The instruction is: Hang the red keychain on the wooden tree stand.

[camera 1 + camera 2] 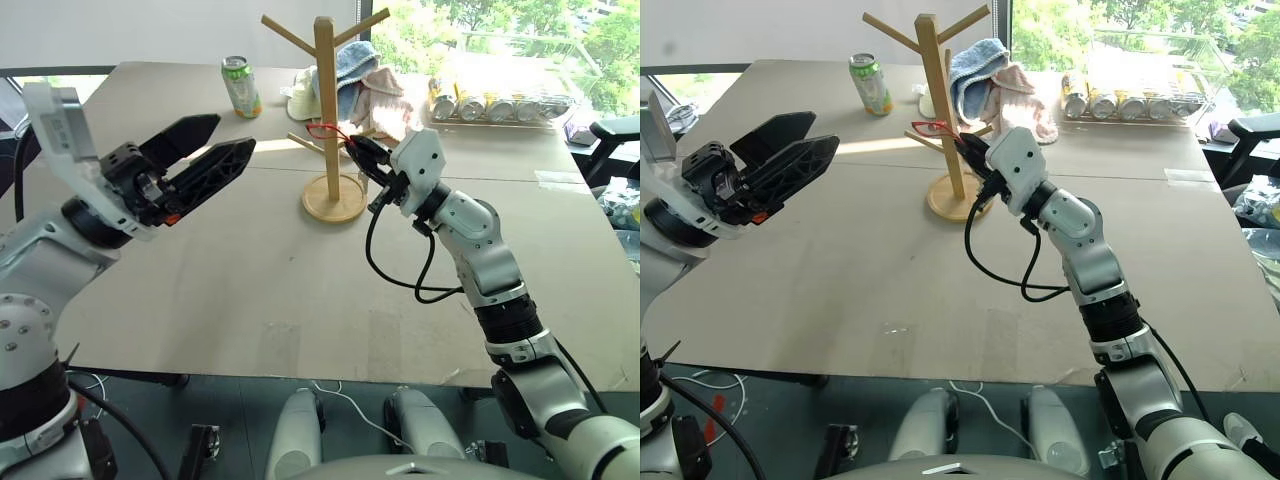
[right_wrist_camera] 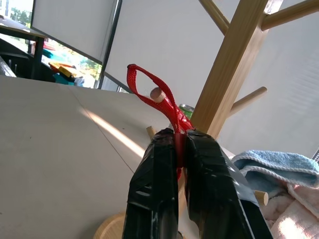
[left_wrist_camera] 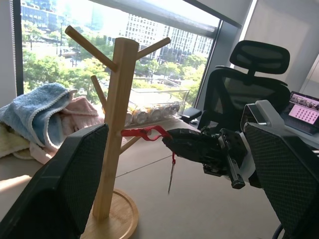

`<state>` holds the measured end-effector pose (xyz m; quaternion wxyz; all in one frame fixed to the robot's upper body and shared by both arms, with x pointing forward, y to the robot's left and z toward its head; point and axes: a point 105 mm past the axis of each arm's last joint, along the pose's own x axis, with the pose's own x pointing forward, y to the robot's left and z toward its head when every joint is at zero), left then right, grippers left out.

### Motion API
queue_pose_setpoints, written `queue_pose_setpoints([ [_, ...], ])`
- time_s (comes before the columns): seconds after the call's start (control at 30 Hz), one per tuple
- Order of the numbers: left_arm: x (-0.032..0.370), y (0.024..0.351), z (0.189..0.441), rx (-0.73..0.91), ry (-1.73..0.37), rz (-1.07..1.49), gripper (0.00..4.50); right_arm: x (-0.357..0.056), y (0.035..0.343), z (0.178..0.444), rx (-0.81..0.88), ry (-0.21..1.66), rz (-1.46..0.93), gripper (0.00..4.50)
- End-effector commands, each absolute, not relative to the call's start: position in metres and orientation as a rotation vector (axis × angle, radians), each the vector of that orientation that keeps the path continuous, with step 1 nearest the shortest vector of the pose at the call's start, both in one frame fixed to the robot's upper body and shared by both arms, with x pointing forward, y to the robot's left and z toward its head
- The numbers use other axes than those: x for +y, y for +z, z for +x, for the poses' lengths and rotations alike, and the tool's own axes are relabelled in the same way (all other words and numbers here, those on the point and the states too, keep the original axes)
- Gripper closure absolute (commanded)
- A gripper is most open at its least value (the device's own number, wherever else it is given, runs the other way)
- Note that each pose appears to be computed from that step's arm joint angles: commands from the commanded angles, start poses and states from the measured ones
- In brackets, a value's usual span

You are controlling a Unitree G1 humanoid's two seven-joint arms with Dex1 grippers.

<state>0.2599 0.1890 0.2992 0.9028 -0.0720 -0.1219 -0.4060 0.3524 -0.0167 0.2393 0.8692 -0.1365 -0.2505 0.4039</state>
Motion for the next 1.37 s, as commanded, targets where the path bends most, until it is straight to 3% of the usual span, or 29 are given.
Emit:
queue_pose_setpoints([
  [0.03, 0.188, 0.311, 0.256, -0.303, -0.848, -0.113, 0.0, -0.022, 0.258, 0.352, -0.586, 0.811, -0.29, 4.4],
  [0.6, 0.186, 0.311, 0.257, -0.309, -0.855, -0.109, 0.0, -0.019, 0.243, 0.365, -0.463, 0.793, -0.375, 4.4],
  [0.63, 0.186, 0.311, 0.257, -0.309, -0.855, -0.109, 0.0, -0.019, 0.244, 0.365, -0.461, 0.795, -0.375, 3.65],
  [0.67, 0.186, 0.311, 0.257, -0.309, -0.855, -0.109, 0.0, -0.019, 0.244, 0.365, -0.459, 0.796, -0.374, 3.4],
  [0.83, 0.188, 0.311, 0.258, -0.309, -0.851, -0.107, 0.0, -0.022, 0.246, 0.364, -0.458, 0.802, -0.372, 0.76],
  [0.9, 0.189, 0.31, 0.26, -0.305, -0.845, -0.101, 0.0, -0.023, 0.247, 0.363, -0.455, 0.814, -0.371, 0.11],
  [1.17, 0.223, 0.304, 0.271, -0.199, -0.727, 0.014, 0.0, -0.058, 0.252, 0.339, -0.293, 1.044, -0.362, 0.11],
  [1.37, 0.25, 0.296, 0.275, -0.116, -0.71, 0.086, 0.0, -0.076, 0.276, 0.32, -0.231, 1.148, -0.316, 0.11],
])
